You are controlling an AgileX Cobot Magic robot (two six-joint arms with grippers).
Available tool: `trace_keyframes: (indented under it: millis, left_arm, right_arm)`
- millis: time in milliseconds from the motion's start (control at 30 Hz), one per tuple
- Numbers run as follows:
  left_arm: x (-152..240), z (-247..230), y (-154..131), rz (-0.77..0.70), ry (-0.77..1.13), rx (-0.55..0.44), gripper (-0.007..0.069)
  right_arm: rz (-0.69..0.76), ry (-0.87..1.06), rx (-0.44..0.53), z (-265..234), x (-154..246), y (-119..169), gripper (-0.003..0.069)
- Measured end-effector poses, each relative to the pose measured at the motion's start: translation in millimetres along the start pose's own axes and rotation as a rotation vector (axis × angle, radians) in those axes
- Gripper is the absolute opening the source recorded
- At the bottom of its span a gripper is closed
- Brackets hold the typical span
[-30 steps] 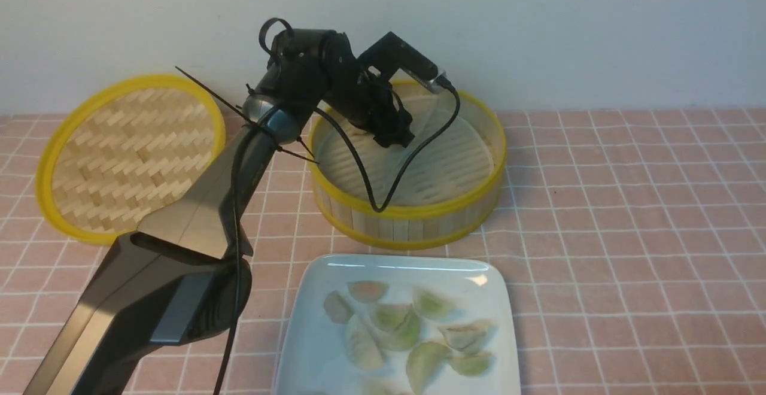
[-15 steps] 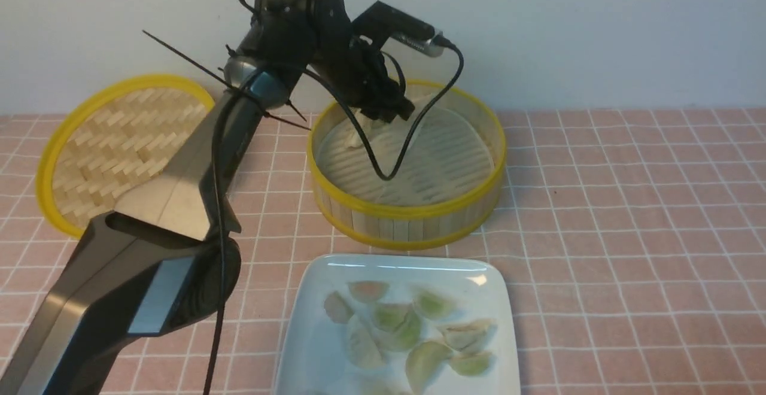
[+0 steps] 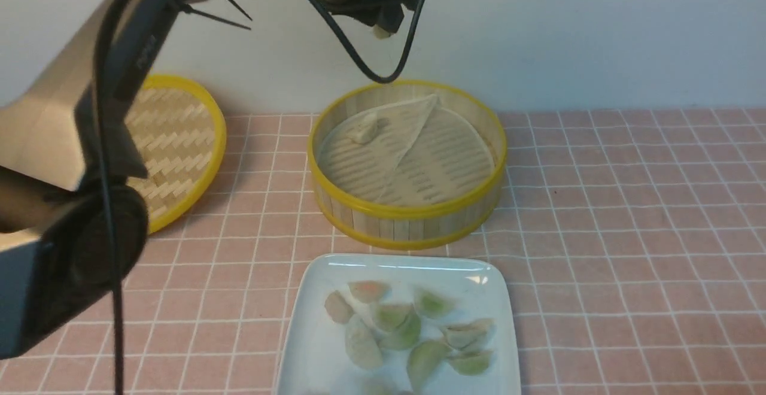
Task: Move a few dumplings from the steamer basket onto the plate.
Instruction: Use the left arm to put the dumpling into the plate
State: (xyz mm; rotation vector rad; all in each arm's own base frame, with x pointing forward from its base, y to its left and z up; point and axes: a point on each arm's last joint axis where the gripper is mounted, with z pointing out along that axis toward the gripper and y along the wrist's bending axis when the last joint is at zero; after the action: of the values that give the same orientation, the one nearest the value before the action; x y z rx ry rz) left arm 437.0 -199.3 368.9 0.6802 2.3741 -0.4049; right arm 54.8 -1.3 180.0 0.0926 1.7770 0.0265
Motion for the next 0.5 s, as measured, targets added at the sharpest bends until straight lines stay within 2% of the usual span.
trace_keyframes:
  millis: [100,233,333,500]
  left_arm:
    - [32,-11,-17,-0.013,0.139,0.028,0.0190]
    - [99,0,-39,-0.034,0.376,0.079,0.0190]
    - [134,18,-54,-0.039,0.441,0.101,0.0190]
    - [168,46,-67,-0.040,0.527,0.121,0.0190]
  right_arm:
    - [0.000,0.000,0.000,0,0,0,-0.0014]
    - [0.000,0.000,0.000,0,0,0,-0.0014]
    - [0.000,0.000,0.000,0,0,0,-0.0014]
    - [0.000,0.000,0.000,0,0,0,-0.0014]
